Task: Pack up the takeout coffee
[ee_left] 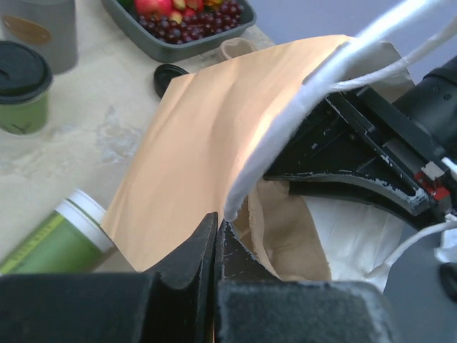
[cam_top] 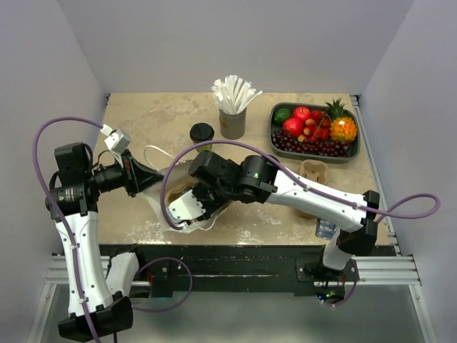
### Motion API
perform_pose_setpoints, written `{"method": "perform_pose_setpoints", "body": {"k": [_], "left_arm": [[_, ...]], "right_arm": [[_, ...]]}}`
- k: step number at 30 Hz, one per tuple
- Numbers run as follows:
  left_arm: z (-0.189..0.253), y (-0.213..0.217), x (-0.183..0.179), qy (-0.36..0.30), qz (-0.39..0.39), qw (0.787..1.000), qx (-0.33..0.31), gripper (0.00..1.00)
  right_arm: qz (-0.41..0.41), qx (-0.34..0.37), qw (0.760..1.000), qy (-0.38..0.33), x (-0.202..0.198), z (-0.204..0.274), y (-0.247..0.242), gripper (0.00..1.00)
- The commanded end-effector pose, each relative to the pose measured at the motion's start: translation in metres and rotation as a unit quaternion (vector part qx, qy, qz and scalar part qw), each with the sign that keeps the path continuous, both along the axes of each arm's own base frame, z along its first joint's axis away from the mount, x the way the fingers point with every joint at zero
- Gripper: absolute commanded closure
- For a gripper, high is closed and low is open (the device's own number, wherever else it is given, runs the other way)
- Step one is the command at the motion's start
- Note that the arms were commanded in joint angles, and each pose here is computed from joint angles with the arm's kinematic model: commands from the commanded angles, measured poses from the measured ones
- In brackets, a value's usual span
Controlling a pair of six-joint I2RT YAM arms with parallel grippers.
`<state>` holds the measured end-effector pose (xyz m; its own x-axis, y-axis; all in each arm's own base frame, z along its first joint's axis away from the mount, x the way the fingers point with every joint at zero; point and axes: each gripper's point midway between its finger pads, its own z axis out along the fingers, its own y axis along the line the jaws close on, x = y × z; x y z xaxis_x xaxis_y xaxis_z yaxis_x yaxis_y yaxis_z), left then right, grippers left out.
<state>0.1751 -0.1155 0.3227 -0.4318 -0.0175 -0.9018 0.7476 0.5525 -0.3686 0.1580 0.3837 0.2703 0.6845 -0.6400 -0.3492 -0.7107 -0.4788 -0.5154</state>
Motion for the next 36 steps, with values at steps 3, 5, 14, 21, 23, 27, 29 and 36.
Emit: {"method": "perform_pose_setpoints", "body": {"k": [3, 5, 14, 21, 23, 27, 29, 36], "left_arm": [[0.026, -0.032, 0.019, 0.033, -0.025, 0.995, -0.089, 1.00], [0.025, -0.042, 0.024, 0.046, -0.041, 0.995, -0.083, 1.00], [0.012, -0.046, 0.052, 0.100, -0.012, 0.994, -0.050, 1.00], [-0.004, -0.046, 0.057, 0.129, 0.001, 0.991, -0.026, 1.00], [-0.008, -0.048, 0.057, 0.136, -0.004, 0.991, -0.021, 1.00], [-0.004, -0.058, 0.053, 0.134, -0.044, 0.990, -0.033, 0.96], [-0.003, -0.062, 0.052, 0.129, -0.063, 0.989, -0.036, 0.82], [0.001, -0.069, 0.056, 0.122, -0.101, 0.986, -0.052, 0.58]], "right_arm": [[-0.030, -0.058, 0.998, 0.009, 0.000, -0.003, -0.025, 1.00], [-0.032, -0.058, 0.998, 0.013, 0.005, -0.002, -0.022, 1.00], [-0.102, -0.069, 0.991, 0.051, 0.016, -0.015, -0.038, 1.00], [-0.131, -0.058, 0.986, 0.084, 0.019, -0.028, -0.061, 1.00], [-0.129, -0.074, 0.985, 0.085, 0.019, -0.038, -0.069, 1.00], [-0.127, -0.094, 0.983, 0.090, 0.021, -0.046, -0.070, 1.00], [-0.123, -0.102, 0.983, 0.088, 0.023, -0.050, -0.068, 1.00], [-0.117, -0.129, 0.981, 0.091, 0.026, -0.059, -0.069, 1.00]]}}
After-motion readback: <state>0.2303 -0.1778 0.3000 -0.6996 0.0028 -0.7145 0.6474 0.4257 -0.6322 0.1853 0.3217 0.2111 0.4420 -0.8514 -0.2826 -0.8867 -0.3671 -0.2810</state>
